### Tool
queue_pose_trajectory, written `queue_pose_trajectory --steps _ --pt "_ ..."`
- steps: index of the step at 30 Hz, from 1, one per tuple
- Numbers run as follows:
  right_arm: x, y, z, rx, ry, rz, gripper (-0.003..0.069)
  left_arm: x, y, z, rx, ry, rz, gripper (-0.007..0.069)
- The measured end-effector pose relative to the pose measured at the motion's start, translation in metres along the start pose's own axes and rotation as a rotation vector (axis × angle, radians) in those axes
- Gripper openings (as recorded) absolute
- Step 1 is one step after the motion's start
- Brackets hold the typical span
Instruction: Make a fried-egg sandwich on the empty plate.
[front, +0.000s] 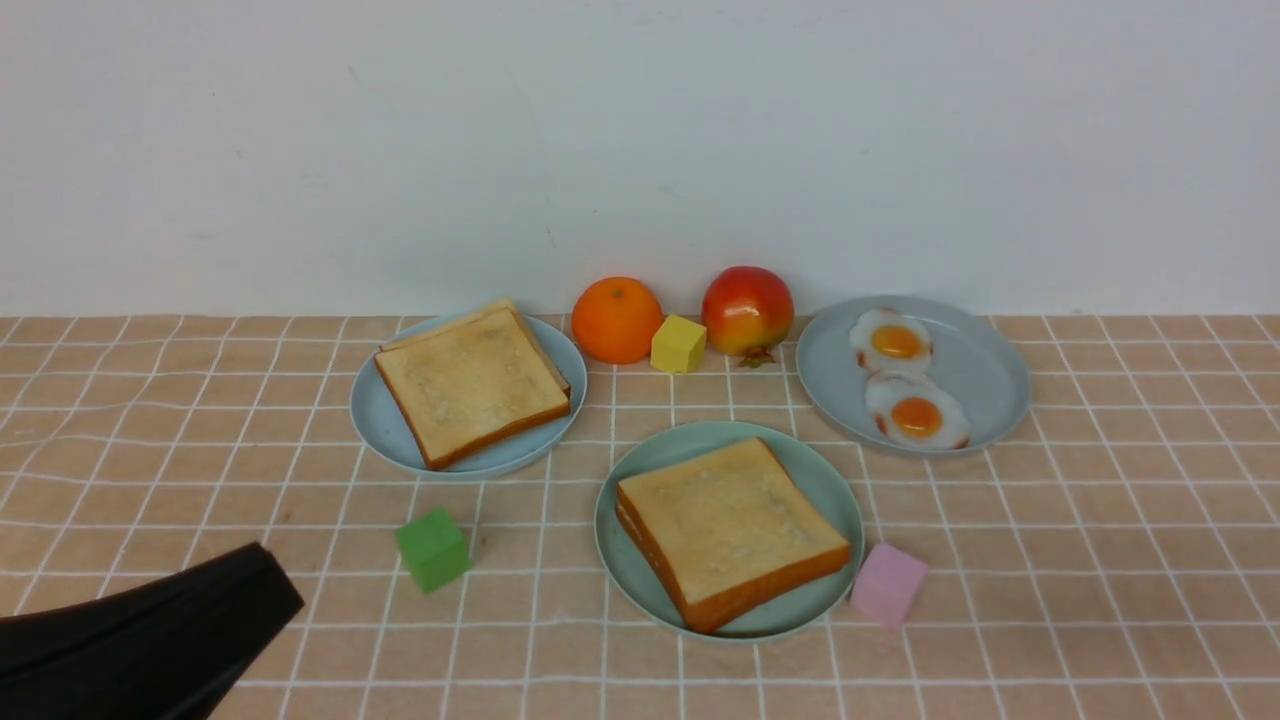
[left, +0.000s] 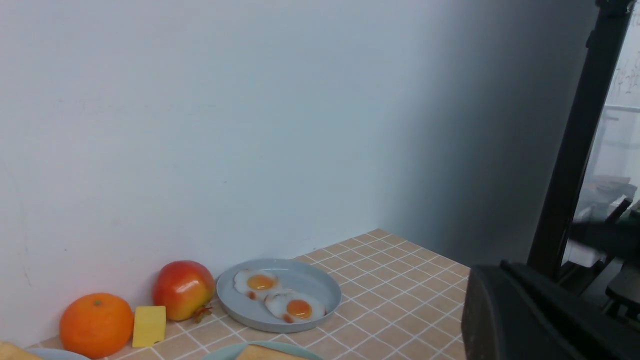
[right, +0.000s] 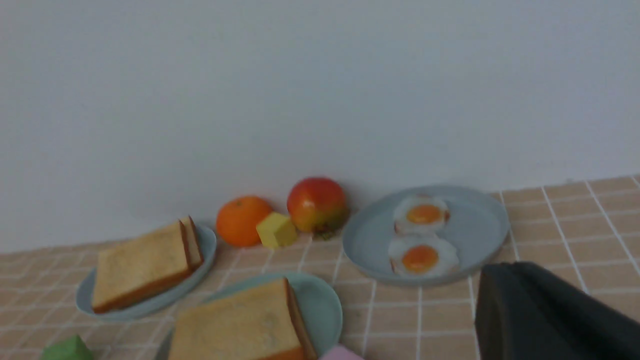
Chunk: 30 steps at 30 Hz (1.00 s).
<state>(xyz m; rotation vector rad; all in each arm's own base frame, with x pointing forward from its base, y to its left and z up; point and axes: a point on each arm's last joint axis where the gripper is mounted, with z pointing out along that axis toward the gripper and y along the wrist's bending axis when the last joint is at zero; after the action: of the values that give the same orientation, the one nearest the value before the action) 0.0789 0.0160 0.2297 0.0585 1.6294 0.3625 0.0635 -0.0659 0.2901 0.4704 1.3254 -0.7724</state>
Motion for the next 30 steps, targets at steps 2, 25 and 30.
queue_pose_trajectory --steps 2,25,30 --pt "0.011 -0.004 0.000 0.018 0.019 -0.050 0.0013 0.000 0.000 0.000 0.000 0.001 0.000 -0.0013" --pt "0.052 -0.025 -0.026 0.217 0.209 -0.155 -0.0015 0.005 0.000 0.000 0.000 0.053 -0.001 0.0001" --pt "0.052 -0.025 -0.026 0.214 0.210 -0.155 -0.0015 0.007 0.000 0.000 0.000 0.081 -0.001 0.0005"
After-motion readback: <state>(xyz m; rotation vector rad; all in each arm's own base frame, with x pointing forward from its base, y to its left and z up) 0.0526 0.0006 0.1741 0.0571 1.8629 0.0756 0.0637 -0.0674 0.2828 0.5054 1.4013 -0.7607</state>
